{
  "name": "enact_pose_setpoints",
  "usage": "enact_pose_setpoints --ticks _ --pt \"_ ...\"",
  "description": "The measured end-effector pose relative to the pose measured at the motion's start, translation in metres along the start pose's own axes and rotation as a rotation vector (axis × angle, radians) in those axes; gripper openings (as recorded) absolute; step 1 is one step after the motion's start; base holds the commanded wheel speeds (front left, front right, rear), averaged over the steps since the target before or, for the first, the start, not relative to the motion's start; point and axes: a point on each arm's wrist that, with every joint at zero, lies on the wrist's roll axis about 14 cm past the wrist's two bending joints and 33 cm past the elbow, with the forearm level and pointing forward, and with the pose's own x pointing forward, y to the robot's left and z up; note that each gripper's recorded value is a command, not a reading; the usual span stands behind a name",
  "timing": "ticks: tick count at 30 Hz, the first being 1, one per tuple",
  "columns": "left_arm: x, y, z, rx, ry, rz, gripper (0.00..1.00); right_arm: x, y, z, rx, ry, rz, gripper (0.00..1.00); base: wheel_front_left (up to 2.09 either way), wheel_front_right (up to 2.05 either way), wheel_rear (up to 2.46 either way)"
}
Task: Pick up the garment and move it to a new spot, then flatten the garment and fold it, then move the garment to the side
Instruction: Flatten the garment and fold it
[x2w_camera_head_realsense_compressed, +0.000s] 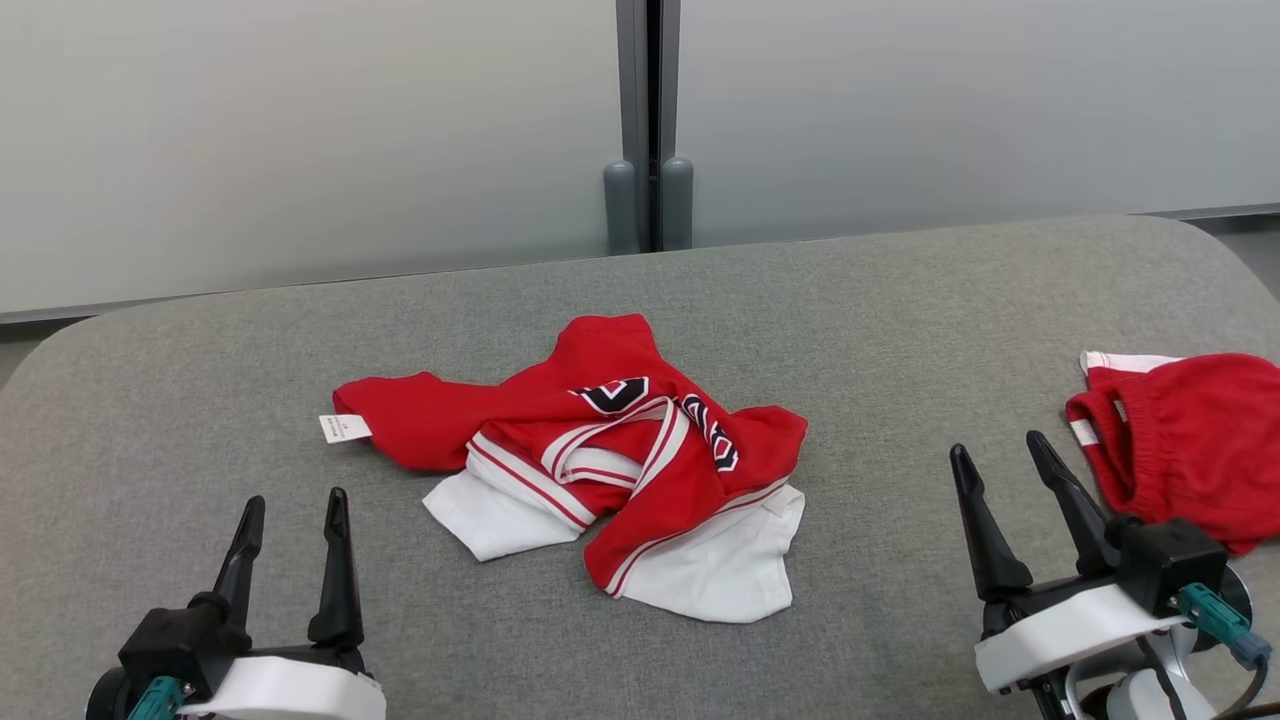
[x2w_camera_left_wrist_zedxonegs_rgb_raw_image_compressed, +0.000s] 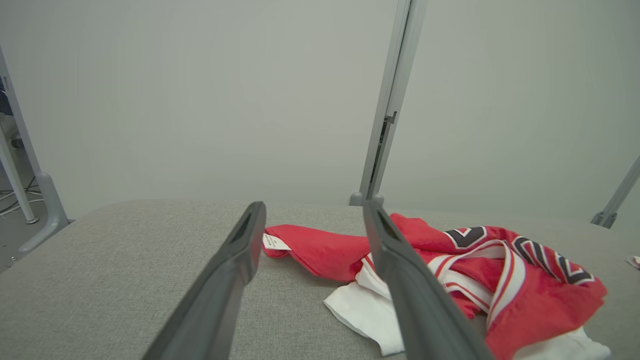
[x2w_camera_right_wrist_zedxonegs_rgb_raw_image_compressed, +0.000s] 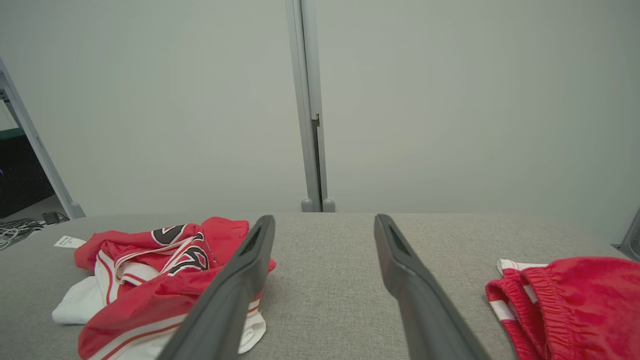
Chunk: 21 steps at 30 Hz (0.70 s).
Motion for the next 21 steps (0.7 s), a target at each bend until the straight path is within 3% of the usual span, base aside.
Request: enact_pose_setpoints --ticks 6,14,21 --pt "-0.003 0.003 0.000 -0.001 -0.002 0.009 1.00 0.006 0.012 0.003 0.007 -0.011 0.036 1.00 0.00 0.00 0.00" --pt "-0.015 0.021 0.003 0.001 -0.006 0.061 1.00 0.036 0.101 0.004 0.033 0.000 0.318 1.00 0.00 0.00 0.00" --pt "-0.033 0.043 0.003 -0.010 0.001 0.140 1.00 0.060 0.155 -0.040 -0.003 0.226 0.497 1.00 0.00 0.00 0.00"
